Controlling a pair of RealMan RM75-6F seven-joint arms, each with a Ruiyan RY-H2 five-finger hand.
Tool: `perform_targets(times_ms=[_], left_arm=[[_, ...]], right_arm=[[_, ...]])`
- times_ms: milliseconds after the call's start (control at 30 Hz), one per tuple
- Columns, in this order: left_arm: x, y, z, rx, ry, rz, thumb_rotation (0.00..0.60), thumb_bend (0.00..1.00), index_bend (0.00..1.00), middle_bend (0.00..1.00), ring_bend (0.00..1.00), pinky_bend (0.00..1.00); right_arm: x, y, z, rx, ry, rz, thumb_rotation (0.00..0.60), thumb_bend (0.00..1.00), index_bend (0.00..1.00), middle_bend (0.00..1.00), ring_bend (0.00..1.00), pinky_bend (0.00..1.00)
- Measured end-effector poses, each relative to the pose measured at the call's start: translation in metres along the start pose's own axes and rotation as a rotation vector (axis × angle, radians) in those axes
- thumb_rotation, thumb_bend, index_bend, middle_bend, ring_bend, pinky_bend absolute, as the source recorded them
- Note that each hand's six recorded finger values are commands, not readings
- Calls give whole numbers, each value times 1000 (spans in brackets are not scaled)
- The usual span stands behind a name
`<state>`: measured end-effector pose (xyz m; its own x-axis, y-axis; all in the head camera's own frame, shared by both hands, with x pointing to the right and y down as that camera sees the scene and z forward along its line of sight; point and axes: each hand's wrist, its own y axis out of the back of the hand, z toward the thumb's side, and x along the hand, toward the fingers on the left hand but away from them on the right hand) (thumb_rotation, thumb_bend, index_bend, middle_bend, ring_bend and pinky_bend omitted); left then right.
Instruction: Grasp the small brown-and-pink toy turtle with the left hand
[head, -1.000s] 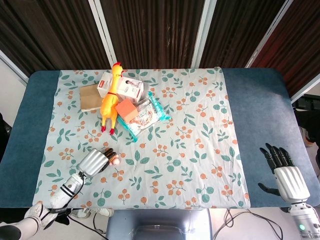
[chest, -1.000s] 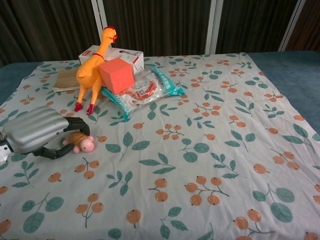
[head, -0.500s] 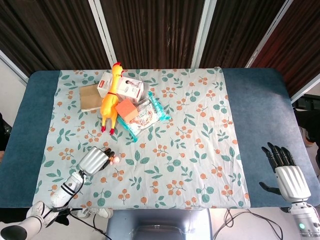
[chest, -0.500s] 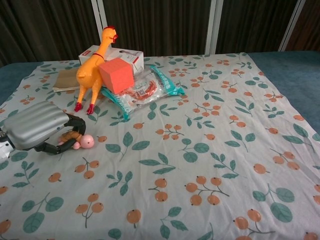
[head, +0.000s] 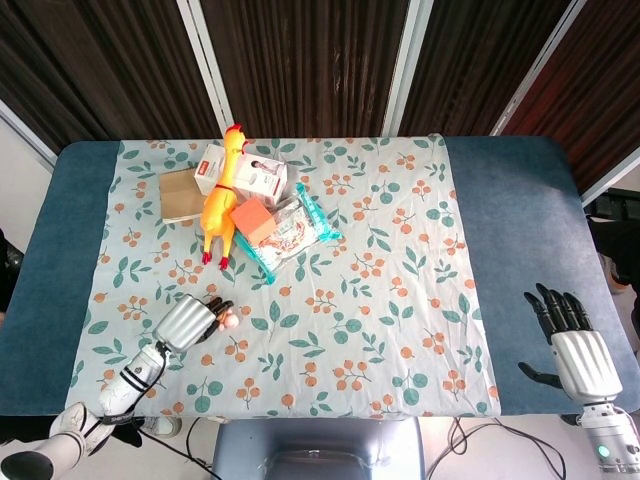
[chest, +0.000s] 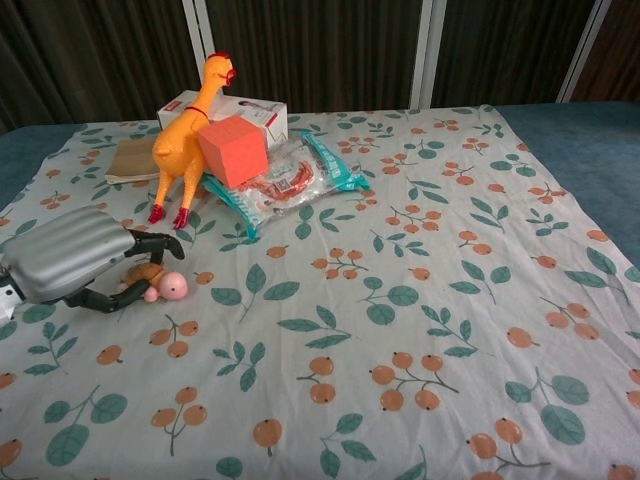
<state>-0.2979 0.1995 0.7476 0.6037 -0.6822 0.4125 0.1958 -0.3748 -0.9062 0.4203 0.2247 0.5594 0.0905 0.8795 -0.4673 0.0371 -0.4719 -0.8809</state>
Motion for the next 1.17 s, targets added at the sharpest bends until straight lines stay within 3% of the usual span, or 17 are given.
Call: perform_targets(times_ms=[267,333,367,433,467,500,533,600,700,867,1000,1167], left_arm=[[-13,9,5,0,-12,7,600,474,114,185,872,934],[-20,16,6,-2,-10,30,600,474,115,191,825,893],[-23,21,6,-5,-8,44,600,473,116,185,740,845],[-35,32,7,-19,2,81,600,465,114,136,428,669],[-42,37,6,-29,8,94,600,463,109,119,355,614],[-50,42,6,-41,17,103,600,456,87,82,220,469],[-61,47,5,-60,32,110,600,448,59,49,125,339],[-80,55,5,-97,59,112,600,437,26,19,39,217],[-117,72,4,-184,130,113,600,424,2,10,0,133],[-199,110,-15,-296,365,160,600,410,0,1,0,85],[-218,116,-28,-316,428,155,600,404,0,0,0,84],[-225,109,-41,-342,465,76,600,404,0,0,0,85]], right_arm=[[5,4,3,-11,19,-17,600,205,0,0,0,0],[7,6,4,-13,25,-21,600,205,0,0,0,0],[8,6,4,-14,28,-22,600,205,0,0,0,0],[10,6,4,-13,30,-19,600,205,0,0,0,0],[11,6,3,-15,30,-17,600,205,0,0,0,0],[11,6,3,-18,28,-14,600,205,0,0,0,0],[12,7,3,-21,25,-10,600,205,0,0,0,0],[13,8,2,-20,22,-9,600,206,0,0,0,0],[13,8,3,-11,24,-11,600,205,0,0,0,0],[16,3,7,-1,32,10,600,205,0,0,0,0],[18,1,11,6,45,14,600,205,0,0,0,0],[19,1,12,16,46,4,600,206,0,0,0,0]])
